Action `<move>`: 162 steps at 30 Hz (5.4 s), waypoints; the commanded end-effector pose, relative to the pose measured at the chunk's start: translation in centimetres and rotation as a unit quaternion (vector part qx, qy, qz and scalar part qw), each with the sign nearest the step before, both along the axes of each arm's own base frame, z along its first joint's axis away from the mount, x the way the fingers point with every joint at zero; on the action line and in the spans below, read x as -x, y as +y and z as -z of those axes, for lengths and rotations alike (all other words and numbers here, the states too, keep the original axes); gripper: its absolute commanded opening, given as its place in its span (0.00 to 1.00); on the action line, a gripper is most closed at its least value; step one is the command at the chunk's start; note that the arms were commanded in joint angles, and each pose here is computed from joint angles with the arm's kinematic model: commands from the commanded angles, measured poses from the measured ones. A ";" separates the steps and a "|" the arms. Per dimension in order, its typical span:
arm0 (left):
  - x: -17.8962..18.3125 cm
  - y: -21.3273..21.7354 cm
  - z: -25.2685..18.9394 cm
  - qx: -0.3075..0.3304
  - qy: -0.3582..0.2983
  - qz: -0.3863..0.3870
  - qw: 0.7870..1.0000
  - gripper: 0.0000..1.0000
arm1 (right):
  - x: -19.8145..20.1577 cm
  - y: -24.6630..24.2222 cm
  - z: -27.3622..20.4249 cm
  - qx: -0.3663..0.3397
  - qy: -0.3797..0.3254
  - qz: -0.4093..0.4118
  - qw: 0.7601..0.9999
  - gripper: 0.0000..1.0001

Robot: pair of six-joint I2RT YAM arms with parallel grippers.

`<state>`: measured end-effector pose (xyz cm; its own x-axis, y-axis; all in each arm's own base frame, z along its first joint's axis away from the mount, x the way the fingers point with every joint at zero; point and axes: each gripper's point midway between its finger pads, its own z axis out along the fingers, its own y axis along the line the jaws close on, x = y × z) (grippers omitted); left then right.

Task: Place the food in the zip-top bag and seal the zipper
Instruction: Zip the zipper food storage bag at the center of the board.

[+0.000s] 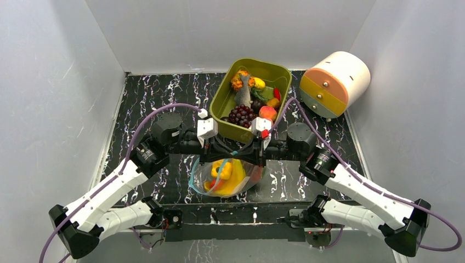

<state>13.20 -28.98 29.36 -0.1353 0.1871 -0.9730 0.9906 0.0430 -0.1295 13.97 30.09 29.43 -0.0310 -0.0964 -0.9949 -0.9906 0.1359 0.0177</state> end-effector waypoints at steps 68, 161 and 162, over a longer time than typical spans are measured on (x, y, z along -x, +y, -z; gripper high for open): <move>2.0 4.6 1.4 -0.045 -0.001 -0.060 0.997 0.00 | -2.5 -6.2 -2.9 -0.071 -0.026 0.192 0.979 0.09; 3.5 7.3 3.1 -0.094 -0.005 -0.071 0.993 0.00 | -5.0 -8.3 -1.5 0.011 -0.037 0.270 0.962 0.00; 3.5 7.3 3.1 -0.096 -0.005 -0.071 0.993 0.00 | -5.1 -8.5 -1.5 0.010 -0.036 0.279 0.960 0.00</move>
<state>10.76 -22.49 25.93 -0.1633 0.3388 -0.9266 0.9714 0.2192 -0.0911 16.71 24.01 28.04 -0.0716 -0.1819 -0.9807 -0.8732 0.4866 -0.0265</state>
